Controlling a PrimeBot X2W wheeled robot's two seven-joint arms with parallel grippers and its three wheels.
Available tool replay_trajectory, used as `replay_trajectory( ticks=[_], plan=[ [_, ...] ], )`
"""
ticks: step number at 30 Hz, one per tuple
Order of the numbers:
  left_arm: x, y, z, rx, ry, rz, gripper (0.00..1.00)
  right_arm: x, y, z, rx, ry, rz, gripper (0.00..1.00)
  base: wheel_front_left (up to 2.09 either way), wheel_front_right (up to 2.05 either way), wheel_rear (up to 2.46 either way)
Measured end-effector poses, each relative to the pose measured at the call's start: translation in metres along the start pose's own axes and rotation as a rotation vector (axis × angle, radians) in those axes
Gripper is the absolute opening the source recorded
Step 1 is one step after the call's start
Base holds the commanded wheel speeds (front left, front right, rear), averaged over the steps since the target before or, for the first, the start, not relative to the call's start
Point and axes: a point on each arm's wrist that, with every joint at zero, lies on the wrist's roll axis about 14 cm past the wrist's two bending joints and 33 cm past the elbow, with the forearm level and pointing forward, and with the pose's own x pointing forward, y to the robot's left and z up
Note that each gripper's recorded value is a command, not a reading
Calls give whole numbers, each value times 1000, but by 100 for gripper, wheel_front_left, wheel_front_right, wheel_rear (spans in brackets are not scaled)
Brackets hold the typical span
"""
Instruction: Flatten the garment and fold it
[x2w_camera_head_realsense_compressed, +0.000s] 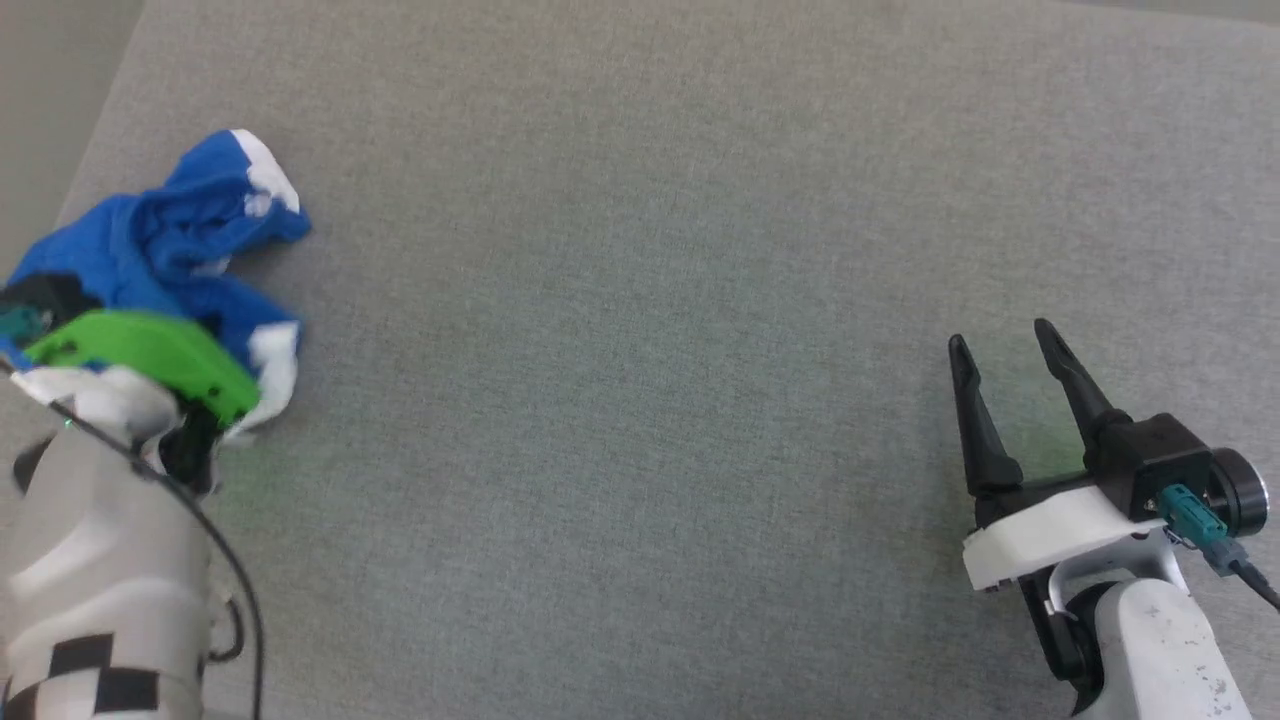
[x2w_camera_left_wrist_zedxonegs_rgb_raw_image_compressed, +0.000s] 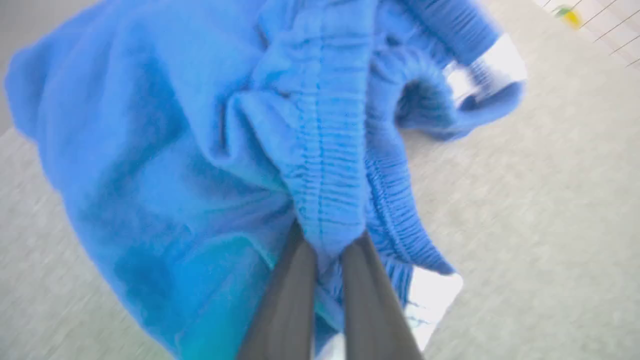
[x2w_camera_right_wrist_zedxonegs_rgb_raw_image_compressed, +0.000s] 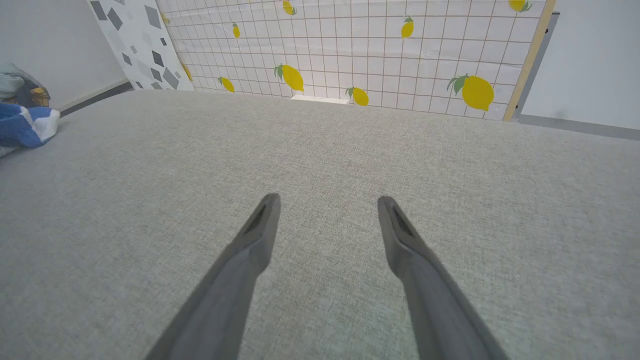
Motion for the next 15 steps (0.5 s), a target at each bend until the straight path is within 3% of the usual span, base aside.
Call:
replay_trajectory(
  ticks=[4, 8, 15],
  plan=[
    [-10, -50, 76, -4, -238, -143, 0, -5, 7, 9, 12, -24, 12, 100, 0, 0, 0],
    [-50, -122, 156, 45, -461, -361, 0, -13, 8, 21, 40, -64, 6, 100, 0, 0, 0],
    [-122, -219, 196, 130, -557, -689, 0, -41, -10, 34, 73, -105, -68, 100, 0, 0, 0]
  ],
)
